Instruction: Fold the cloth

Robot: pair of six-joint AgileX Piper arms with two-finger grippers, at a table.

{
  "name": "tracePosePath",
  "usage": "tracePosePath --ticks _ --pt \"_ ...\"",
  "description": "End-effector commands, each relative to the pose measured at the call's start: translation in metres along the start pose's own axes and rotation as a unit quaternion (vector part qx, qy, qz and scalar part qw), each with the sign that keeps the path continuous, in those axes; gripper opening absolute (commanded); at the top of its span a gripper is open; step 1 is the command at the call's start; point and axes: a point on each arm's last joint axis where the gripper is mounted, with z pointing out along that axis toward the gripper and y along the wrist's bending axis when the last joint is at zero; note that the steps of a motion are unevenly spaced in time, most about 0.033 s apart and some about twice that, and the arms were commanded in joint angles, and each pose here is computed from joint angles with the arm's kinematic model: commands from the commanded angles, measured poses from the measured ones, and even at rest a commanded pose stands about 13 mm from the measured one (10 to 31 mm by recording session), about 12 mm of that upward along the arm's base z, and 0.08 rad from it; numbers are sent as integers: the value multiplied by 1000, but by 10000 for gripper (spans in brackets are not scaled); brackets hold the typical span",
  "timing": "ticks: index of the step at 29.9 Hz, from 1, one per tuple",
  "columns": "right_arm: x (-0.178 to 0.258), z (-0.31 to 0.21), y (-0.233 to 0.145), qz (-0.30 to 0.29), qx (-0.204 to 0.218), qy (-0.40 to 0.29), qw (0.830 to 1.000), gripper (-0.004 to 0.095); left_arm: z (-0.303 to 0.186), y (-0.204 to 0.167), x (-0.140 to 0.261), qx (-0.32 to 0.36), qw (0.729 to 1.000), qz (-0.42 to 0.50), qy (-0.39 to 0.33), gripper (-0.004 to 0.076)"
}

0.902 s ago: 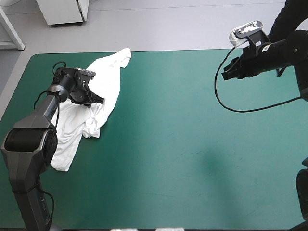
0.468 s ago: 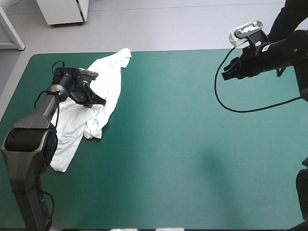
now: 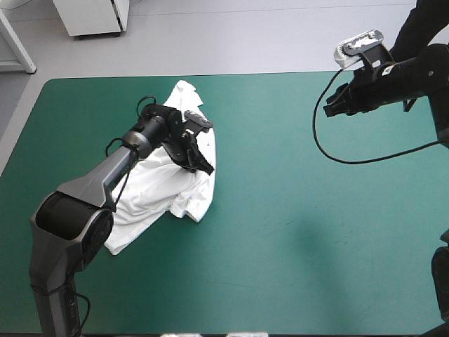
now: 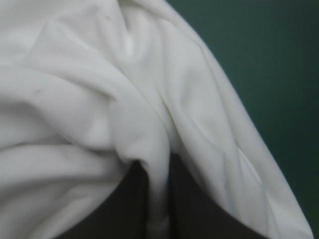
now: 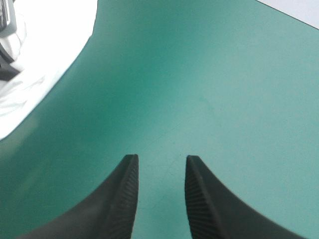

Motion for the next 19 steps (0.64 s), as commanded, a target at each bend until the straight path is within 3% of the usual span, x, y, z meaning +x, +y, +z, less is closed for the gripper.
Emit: tracePosePath --ticks 1,11,19 --pt "-6 -24 6 -10 14 -34 999 310 -40 -48 -12 31 997 36 -54 -9" --pt "-6 -24 6 -10 14 -34 999 310 -50 -146 -14 96 985 127 -62 -9" --pt "-6 -24 6 -10 14 -34 999 310 -57 -179 -10 129 976 162 -66 -9"
